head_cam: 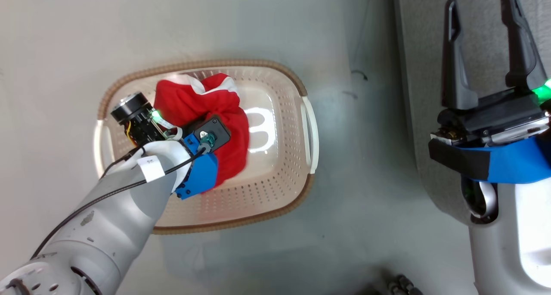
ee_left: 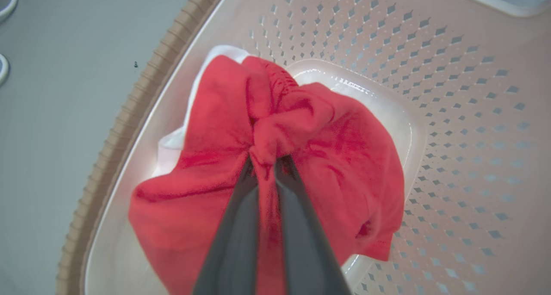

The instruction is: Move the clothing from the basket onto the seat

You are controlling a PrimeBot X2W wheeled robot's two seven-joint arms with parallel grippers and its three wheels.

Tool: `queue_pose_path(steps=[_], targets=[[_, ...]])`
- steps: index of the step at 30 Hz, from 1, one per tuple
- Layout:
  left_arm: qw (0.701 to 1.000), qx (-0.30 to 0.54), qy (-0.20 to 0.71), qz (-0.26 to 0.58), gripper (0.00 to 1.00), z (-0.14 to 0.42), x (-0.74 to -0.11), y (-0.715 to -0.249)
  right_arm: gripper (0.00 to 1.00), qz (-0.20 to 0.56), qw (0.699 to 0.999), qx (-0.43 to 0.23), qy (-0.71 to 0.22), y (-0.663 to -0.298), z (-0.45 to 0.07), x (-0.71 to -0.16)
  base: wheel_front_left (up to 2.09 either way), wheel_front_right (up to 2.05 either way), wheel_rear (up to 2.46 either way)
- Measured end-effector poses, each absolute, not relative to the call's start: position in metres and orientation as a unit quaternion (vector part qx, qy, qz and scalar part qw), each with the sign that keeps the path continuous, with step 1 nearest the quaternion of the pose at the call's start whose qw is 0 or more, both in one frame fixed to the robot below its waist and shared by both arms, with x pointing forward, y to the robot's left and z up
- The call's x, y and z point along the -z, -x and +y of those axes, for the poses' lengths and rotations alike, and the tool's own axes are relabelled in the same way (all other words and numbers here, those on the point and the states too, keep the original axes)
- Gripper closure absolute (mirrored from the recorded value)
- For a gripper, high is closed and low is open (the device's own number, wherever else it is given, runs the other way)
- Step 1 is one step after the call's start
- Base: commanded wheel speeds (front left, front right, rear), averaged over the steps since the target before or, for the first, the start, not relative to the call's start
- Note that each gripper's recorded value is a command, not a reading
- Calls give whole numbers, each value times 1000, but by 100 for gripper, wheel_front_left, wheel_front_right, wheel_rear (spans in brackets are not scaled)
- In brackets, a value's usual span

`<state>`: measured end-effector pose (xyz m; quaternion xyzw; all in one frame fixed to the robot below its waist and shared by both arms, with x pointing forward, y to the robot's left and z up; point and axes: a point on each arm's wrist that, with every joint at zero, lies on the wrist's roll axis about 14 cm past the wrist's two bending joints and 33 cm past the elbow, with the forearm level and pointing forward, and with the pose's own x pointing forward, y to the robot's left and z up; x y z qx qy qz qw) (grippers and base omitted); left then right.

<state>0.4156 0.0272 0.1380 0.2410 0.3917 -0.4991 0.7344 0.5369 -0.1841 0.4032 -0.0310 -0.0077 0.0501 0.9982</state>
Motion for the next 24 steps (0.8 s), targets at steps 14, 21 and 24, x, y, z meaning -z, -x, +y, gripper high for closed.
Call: queue_pose_path(steps=[14,21,24], targets=[[818,436,-178,330,100,23,-227,-446,0,-42,998,-43,16,-514,-183,-458,0,0,0],[867,396,-123,276,100,21,-284,-466,0,-56,998,-39,9,-499,-184,-481,0,0,0],[884,379,-105,252,100,23,-307,-472,0,-62,997,-38,6,-492,-183,-490,0,0,0]])
